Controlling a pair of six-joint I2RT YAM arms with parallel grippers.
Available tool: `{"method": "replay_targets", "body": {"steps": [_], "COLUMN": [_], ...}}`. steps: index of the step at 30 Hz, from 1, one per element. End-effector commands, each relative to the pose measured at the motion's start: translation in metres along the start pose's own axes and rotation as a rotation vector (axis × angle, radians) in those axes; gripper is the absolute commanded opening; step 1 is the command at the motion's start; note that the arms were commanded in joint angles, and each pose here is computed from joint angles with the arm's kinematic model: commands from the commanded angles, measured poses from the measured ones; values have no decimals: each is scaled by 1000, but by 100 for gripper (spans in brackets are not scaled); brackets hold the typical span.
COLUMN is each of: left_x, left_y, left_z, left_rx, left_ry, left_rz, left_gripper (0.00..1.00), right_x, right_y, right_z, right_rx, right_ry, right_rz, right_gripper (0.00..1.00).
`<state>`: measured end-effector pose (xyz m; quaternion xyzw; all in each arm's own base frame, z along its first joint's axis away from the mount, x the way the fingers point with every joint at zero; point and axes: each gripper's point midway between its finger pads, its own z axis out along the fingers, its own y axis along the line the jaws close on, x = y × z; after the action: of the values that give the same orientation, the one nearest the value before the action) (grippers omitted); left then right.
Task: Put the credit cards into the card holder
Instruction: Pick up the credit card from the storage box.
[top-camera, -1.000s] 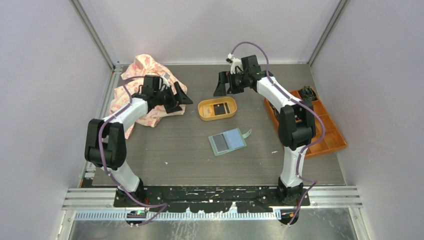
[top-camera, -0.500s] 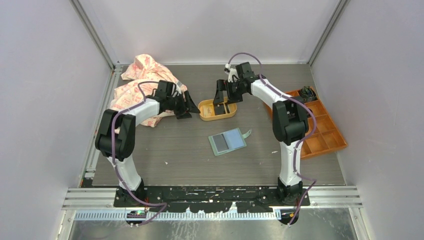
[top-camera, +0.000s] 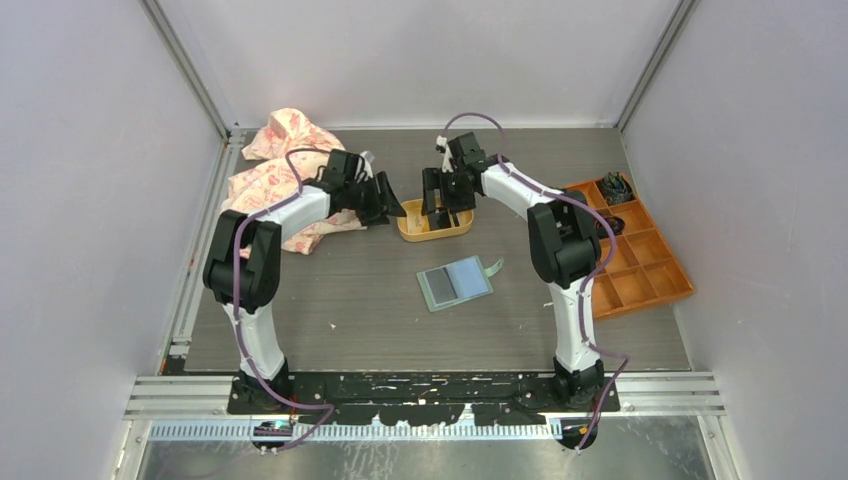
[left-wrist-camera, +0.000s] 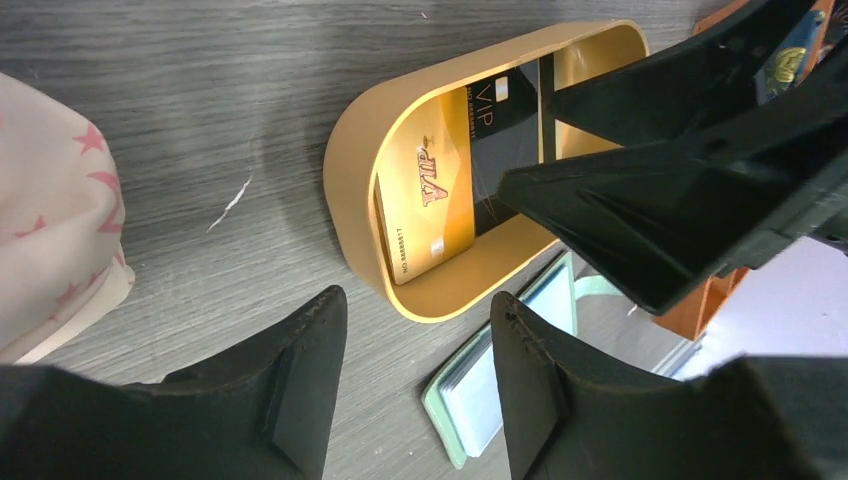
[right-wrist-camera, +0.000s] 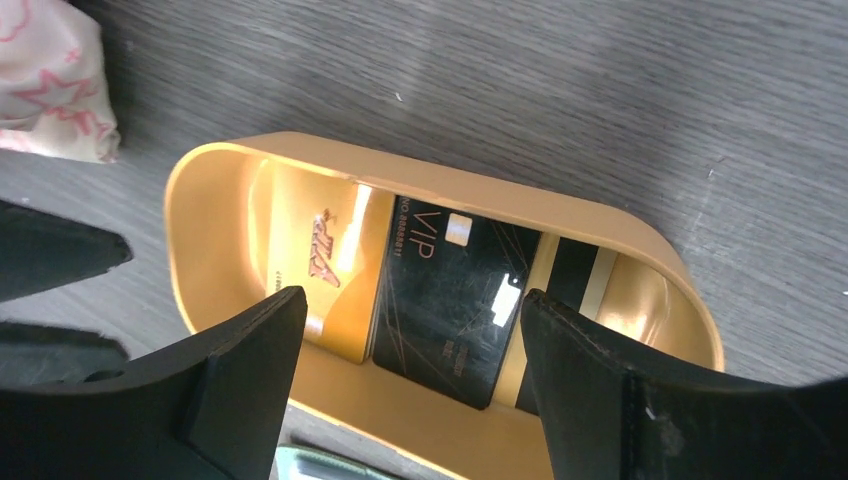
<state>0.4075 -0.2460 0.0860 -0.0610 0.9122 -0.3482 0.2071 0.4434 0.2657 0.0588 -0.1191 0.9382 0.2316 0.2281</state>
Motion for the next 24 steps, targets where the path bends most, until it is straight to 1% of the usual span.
{"method": "replay_targets", "body": {"steps": [1,5,10,12,15,20,24], "left_x": [-10,-5,0,3,9,20,26], "left_y": [1,6,3,3,2,-6,-11], "left_z": [-1,6,15,18,22,21,14], "left_rx": [-78,-119,-146,-155,-165,-169,-175], "left_ry": [-38,-19,3,17,35,45,33], "left_rz": [85,108,153,159,175,200,193], "left_gripper": [55,54,50,45,38,24,21], "right_x": [-17,-13,-3,0,3,8,10], "right_y": [-8,-10,-1,4,13,32,46], "right_z": [1,5,14,15,16,16,11], "right_rx": [88,99,39,8,-44,-152,-223], "right_ry": [-46,-34,6,22,39,70,87], "right_rz": [22,34,59,72,87,125,160], "right_gripper": [83,85,85,83,78,73,70]}}
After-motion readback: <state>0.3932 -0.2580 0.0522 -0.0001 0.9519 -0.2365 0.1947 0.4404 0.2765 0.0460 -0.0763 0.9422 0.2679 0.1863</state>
